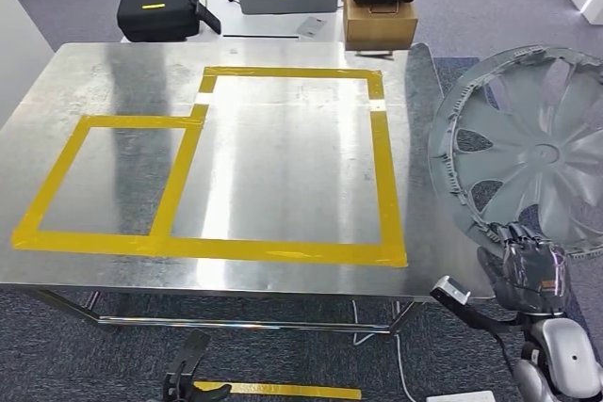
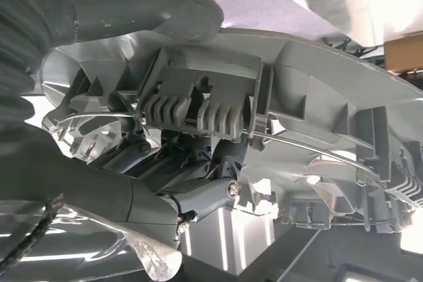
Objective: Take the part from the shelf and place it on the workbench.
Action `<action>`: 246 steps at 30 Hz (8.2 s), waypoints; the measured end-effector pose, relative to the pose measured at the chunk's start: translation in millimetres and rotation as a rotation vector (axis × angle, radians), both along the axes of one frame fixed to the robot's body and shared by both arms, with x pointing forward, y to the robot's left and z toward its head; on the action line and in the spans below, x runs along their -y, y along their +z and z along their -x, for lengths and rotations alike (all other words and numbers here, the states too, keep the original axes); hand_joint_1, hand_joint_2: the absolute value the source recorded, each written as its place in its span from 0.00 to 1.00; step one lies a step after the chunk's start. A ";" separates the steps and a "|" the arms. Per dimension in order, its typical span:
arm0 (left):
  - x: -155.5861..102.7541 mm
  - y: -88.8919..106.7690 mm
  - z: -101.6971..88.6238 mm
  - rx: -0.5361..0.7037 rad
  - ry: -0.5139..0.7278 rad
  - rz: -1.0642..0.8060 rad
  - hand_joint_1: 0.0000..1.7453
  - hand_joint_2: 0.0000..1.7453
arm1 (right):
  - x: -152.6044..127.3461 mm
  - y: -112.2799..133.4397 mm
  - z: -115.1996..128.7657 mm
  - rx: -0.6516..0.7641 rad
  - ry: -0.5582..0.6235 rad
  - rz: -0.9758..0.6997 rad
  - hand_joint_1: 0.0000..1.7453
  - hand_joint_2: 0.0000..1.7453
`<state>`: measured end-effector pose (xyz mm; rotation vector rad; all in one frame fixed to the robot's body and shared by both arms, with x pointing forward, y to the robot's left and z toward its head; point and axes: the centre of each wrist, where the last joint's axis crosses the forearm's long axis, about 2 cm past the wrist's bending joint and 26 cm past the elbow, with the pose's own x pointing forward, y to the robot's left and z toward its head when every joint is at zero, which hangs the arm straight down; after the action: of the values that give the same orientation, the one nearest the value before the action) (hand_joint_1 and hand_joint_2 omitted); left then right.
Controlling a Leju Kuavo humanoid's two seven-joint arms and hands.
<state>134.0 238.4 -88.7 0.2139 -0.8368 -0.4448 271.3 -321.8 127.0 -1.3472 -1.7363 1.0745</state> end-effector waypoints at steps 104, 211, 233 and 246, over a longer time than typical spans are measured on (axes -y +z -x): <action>18.1 -1.5 13.3 0.092 -0.169 0.033 0.00 1.00 | -231.4 32.9 -107.5 -0.150 0.543 0.239 1.00 1.00; 20.9 2.0 5.3 0.116 -0.040 -0.031 0.00 0.00 | 48.6 64.0 -102.3 -0.063 0.022 0.501 0.00 1.00; 0.9 -8.7 40.7 0.098 0.212 -0.054 0.00 0.00 | 246.3 -5.6 211.2 -0.271 -0.598 0.390 0.00 1.00; -0.7 -8.8 40.6 0.098 0.220 -0.058 0.00 0.00 | 232.1 -31.6 260.4 -0.315 -0.835 0.248 0.00 1.00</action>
<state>93.4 239.2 -97.5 0.3798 -0.8857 -0.2542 10.9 -554.0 95.4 -1.7087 -0.6917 0.9412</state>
